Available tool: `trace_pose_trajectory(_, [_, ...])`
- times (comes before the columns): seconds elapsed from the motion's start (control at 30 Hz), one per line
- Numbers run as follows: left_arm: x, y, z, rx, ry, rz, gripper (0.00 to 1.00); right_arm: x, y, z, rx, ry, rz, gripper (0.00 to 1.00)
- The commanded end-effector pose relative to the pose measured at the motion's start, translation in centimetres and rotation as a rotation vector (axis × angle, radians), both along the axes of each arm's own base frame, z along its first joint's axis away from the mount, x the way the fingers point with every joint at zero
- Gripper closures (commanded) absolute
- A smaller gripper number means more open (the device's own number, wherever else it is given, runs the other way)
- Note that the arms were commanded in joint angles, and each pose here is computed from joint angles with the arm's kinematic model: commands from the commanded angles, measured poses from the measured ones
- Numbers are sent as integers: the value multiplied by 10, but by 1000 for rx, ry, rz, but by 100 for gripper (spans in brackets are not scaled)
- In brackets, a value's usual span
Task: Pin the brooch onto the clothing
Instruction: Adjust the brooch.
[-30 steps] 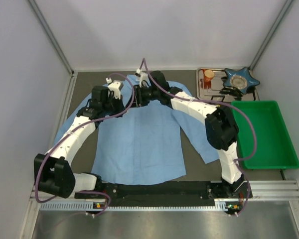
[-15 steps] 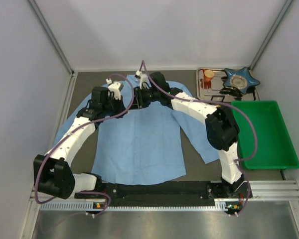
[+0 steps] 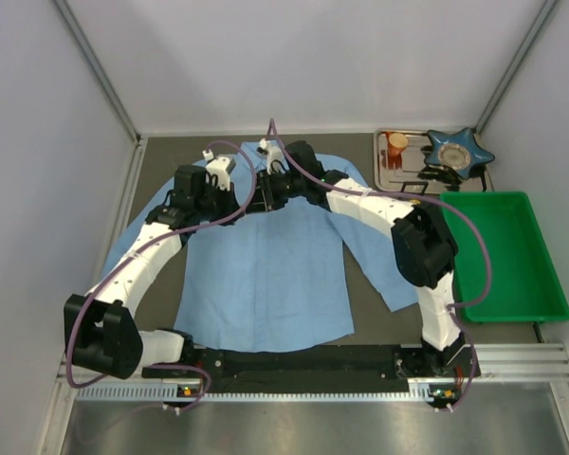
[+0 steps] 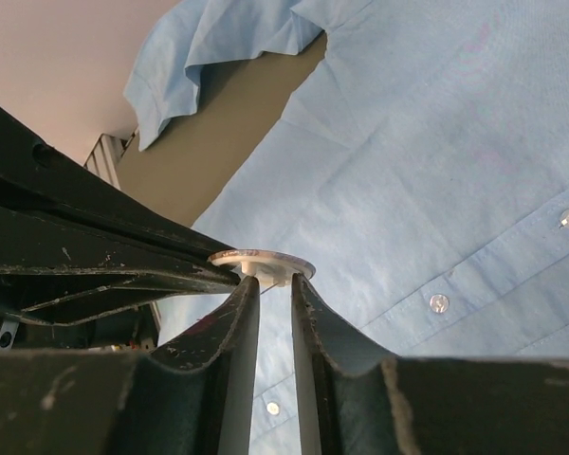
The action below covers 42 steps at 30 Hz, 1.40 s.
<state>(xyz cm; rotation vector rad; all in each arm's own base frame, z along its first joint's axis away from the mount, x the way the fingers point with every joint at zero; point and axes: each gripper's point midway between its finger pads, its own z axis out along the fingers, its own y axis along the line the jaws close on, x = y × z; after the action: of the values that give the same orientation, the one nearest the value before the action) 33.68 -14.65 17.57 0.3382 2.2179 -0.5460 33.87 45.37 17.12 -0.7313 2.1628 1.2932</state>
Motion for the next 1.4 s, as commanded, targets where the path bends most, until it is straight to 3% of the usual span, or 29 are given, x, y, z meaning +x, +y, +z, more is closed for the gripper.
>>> trace_pose_trajectory(0.0, [0,-8,16,-41,-54,-34,100,-3,9,48,87,-112,20,83])
trace_pose_trajectory(0.07, [1,-8,18,-51,-48,-17,100,-2,8,49,89,-120,15,99])
trace_pose_trajectory(0.1, [3,-5,17,-56,-40,1,100,-2,8,50,89,-125,12,100])
trace_pose_trajectory(0.4, [14,21,25,-257,-12,100,100,-2,-1,53,101,-157,-2,100])
trace_pose_trajectory(0.53, [7,15,32,-331,-19,34,100,-1,-3,51,104,-146,-17,100])
trace_pose_trajectory(0.87, [14,18,30,-338,-16,44,100,-4,6,69,176,-158,28,100])
trace_pose_trajectory(1.0, [20,20,27,-262,-58,32,100,6,9,88,205,-185,9,70])
trace_pose_trajectory(1.1, [28,30,24,-195,-74,55,100,17,4,104,236,-200,-19,54])
trace_pose_trajectory(1.2, [38,38,22,-138,-91,79,100,34,-7,113,248,-214,-62,43])
trace_pose_trajectory(1.37, [63,60,8,19,-100,153,100,58,-34,74,117,-187,-109,41])
